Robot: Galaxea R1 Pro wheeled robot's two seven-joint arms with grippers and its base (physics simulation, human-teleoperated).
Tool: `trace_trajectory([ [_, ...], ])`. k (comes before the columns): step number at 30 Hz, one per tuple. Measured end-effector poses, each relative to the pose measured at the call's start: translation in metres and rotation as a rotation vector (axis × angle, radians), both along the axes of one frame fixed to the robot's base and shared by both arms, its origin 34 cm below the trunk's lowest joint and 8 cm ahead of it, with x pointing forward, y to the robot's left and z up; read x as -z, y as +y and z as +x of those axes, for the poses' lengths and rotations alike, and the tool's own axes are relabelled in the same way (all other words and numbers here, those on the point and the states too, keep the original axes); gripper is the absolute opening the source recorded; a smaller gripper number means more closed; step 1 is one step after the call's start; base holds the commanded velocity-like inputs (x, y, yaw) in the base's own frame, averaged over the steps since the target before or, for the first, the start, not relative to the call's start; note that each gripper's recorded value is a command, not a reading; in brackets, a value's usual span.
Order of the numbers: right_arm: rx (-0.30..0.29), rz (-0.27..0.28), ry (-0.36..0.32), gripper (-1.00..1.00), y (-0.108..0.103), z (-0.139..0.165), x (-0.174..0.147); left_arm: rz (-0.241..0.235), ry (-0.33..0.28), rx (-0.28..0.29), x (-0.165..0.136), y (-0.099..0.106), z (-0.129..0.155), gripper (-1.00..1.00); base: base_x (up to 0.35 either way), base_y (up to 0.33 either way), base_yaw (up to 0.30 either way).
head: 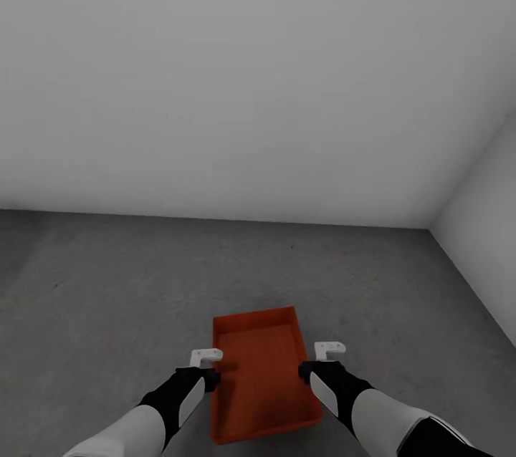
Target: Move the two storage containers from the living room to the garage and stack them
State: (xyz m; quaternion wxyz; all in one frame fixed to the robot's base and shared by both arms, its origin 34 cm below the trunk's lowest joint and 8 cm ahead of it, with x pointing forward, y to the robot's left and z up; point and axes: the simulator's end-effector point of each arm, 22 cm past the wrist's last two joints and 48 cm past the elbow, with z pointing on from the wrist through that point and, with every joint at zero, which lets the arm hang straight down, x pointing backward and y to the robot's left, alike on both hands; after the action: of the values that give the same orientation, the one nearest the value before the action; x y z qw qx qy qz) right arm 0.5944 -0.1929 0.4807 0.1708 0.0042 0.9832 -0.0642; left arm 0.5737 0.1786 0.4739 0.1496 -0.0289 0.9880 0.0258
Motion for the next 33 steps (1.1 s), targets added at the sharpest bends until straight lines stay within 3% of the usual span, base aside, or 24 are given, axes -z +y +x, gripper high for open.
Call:
trace_trajectory([
  [33, -0.001, 0.001, -0.024, 1.0, 0.001, 0.009, -0.037, 0.001, -0.024, -0.003, -0.036, 0.001, 0.009, 1.0, 0.0, 0.0, 0.0],
])
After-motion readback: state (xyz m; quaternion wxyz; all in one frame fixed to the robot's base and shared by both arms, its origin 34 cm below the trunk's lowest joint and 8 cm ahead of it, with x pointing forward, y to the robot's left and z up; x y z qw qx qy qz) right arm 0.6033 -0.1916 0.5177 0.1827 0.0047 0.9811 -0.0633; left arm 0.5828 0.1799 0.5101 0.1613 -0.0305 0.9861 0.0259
